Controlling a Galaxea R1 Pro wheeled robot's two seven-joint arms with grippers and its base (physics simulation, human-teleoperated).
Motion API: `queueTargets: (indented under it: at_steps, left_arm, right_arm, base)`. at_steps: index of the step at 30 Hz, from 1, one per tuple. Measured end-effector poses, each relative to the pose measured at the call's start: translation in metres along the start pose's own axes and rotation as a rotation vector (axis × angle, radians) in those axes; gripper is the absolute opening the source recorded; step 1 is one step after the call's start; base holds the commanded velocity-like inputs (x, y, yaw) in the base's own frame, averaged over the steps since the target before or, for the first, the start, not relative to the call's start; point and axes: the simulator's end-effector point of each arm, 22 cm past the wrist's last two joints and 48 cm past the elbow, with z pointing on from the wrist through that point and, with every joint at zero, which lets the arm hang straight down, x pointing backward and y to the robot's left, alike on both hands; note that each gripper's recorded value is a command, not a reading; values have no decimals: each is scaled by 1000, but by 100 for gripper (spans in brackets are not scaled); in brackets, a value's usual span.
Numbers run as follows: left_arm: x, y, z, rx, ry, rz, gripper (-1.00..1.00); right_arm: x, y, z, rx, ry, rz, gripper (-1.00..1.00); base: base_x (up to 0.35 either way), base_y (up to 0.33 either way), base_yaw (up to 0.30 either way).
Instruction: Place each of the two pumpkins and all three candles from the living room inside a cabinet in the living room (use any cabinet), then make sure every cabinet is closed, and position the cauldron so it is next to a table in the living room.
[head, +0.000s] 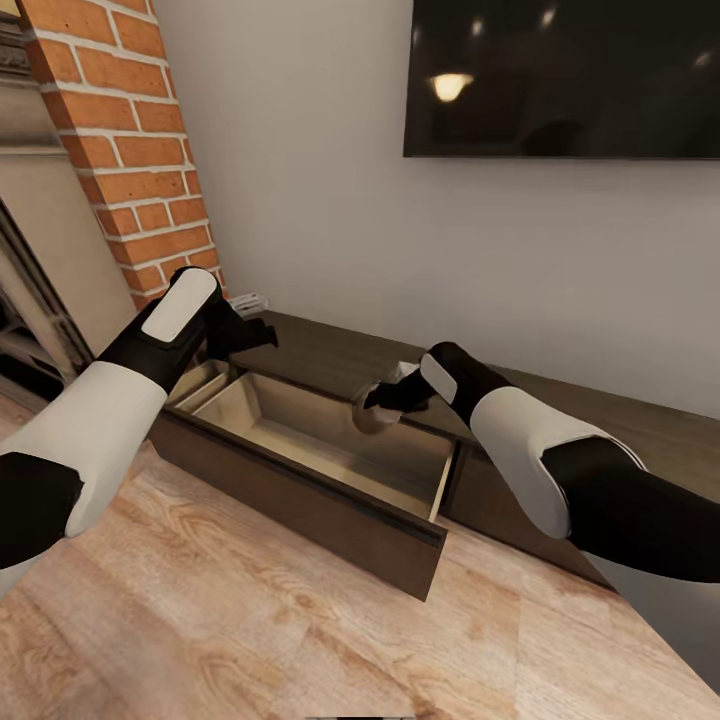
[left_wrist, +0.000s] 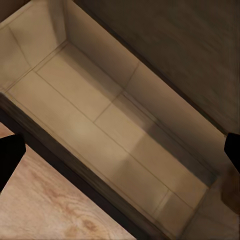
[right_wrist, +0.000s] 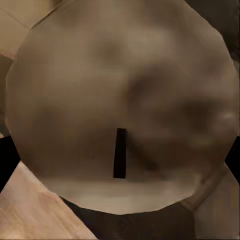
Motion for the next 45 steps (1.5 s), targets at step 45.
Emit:
queueTargets:
  at_steps: [45]
  left_arm:
    - [3,-16,16,16,-43,-64,100]
  right_arm:
    - [53,-70,18,303,103,485,-100]
  base:
    - [0,59,0]
